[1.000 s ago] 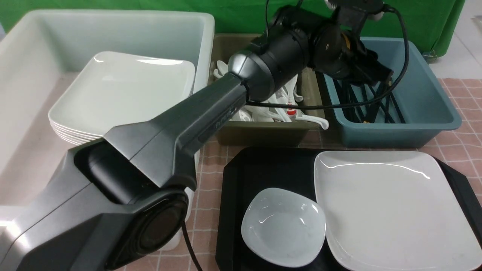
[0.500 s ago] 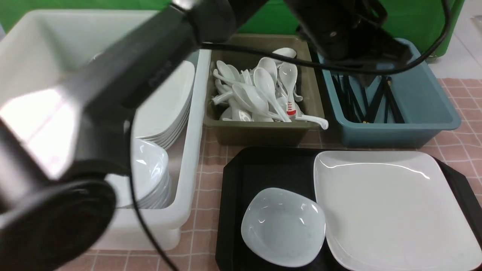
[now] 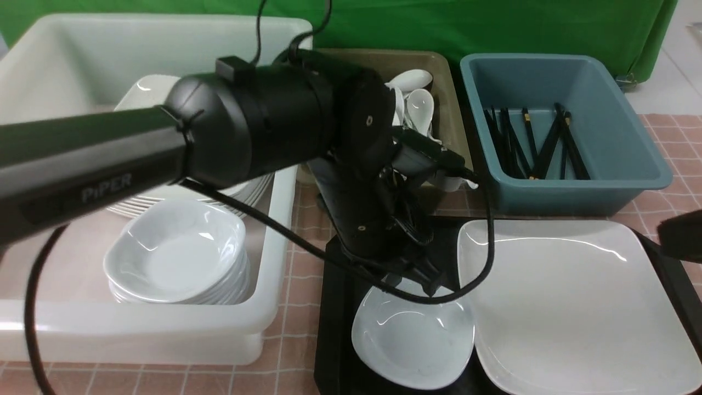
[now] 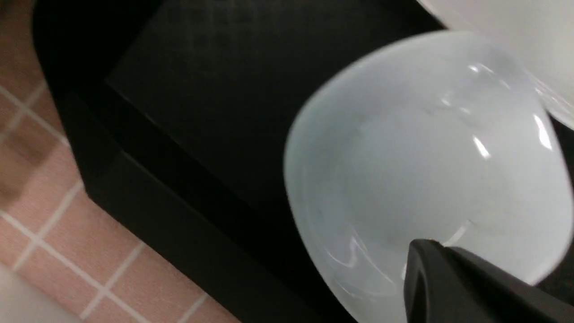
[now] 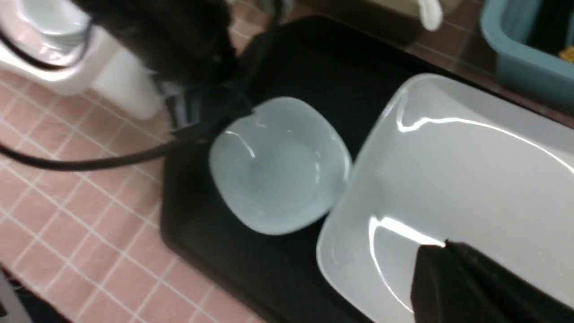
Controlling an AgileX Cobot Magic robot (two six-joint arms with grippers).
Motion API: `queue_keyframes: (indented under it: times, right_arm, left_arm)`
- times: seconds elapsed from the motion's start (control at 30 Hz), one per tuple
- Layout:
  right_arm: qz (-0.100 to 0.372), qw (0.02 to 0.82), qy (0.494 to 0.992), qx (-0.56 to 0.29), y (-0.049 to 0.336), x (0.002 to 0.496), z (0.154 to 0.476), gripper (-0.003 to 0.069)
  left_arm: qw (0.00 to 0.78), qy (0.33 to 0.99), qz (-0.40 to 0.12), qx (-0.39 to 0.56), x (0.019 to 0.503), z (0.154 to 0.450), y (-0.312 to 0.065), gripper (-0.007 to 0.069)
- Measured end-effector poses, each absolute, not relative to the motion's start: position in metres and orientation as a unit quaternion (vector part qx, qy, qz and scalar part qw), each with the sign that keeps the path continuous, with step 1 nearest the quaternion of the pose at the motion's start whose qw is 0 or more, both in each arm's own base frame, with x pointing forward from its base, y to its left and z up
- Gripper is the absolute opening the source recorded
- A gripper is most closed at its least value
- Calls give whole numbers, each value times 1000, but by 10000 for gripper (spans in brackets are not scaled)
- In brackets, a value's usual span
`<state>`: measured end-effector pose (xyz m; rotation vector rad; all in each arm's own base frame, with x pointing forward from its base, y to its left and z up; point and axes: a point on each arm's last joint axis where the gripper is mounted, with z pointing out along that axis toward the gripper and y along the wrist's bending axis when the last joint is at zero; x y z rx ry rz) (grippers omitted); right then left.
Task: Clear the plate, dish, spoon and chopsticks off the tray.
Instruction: Use the left arm to grab a small plate from the dinner plate
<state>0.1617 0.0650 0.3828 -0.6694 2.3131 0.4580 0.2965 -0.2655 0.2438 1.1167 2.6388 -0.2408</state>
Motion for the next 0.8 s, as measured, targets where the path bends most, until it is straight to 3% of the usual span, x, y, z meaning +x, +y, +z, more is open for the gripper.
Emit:
queue_keyframes:
  times: [0.13, 0.33, 0.5, 0.8]
  right_arm:
    - [196, 309, 878, -307, 71, 164, 377, 30]
    - [209, 245, 862, -391, 86, 165, 363, 30]
    - [218, 238, 850, -417, 100, 167, 359, 30]
    - [219, 249, 844, -421, 105, 167, 360, 30]
  left_arm:
    - [147, 910, -71, 382, 310, 228, -266, 122]
    - [122, 920, -60, 369, 323, 202, -260, 378]
    - [127, 919, -60, 368, 327, 192, -263, 516]
    - [121, 920, -57, 368, 333, 168, -267, 547]
